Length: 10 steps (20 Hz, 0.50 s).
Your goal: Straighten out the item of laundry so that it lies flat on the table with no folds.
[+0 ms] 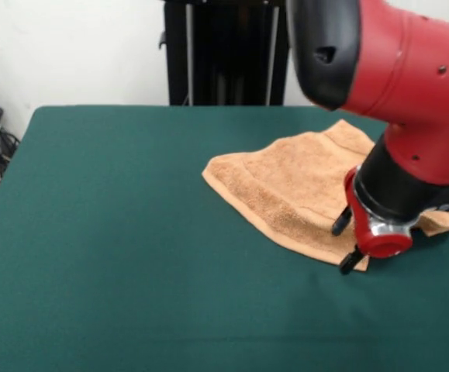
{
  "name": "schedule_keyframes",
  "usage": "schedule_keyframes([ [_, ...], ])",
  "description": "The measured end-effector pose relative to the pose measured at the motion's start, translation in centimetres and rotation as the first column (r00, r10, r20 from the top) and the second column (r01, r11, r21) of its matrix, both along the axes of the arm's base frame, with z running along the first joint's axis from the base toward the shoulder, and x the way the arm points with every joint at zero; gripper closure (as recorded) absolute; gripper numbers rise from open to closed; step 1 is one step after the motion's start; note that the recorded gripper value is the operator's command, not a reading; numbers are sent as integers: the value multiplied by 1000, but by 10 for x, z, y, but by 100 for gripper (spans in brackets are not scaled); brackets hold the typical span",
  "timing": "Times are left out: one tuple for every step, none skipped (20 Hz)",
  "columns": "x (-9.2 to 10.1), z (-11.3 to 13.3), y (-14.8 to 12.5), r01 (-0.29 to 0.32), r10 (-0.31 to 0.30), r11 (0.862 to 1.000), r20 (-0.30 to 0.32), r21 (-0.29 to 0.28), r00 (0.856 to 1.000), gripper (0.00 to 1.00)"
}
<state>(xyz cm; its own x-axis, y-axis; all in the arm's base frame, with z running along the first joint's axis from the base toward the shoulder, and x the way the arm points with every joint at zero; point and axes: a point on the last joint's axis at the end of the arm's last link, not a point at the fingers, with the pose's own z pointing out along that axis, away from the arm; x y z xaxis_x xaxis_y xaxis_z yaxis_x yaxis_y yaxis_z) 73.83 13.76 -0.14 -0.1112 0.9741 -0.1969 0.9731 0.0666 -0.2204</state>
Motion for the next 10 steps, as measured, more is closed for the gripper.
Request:
schedule_keyframes([
  [0, -2, -2, -4, 5, 1000, -4, 12, 1000, 0],
  [-1, -6, -6, -12, 12, 1000, -9, 28, 1000, 0],
  [-2, -9, -8, -20, 21, 999, -12, 40, 1000, 0],
  [-3, -13, -10, -31, 32, 998, -15, 57, 999, 0],
  [-5, -18, -12, -41, 43, 996, -17, 75, 999, 0],
  [-6, -21, -13, -48, 49, 995, -16, 85, 999, 0],
  [-7, -24, -14, -54, 55, 994, -16, 100, 998, 0],
  [-9, -31, -17, -67, 69, 990, -11, 126, 998, 0],
  [-11, -36, -19, -74, 75, 987, -5, 139, 997, 0],
  [-12, -40, -19, -79, 80, 986, 1, 148, 997, 0],
])
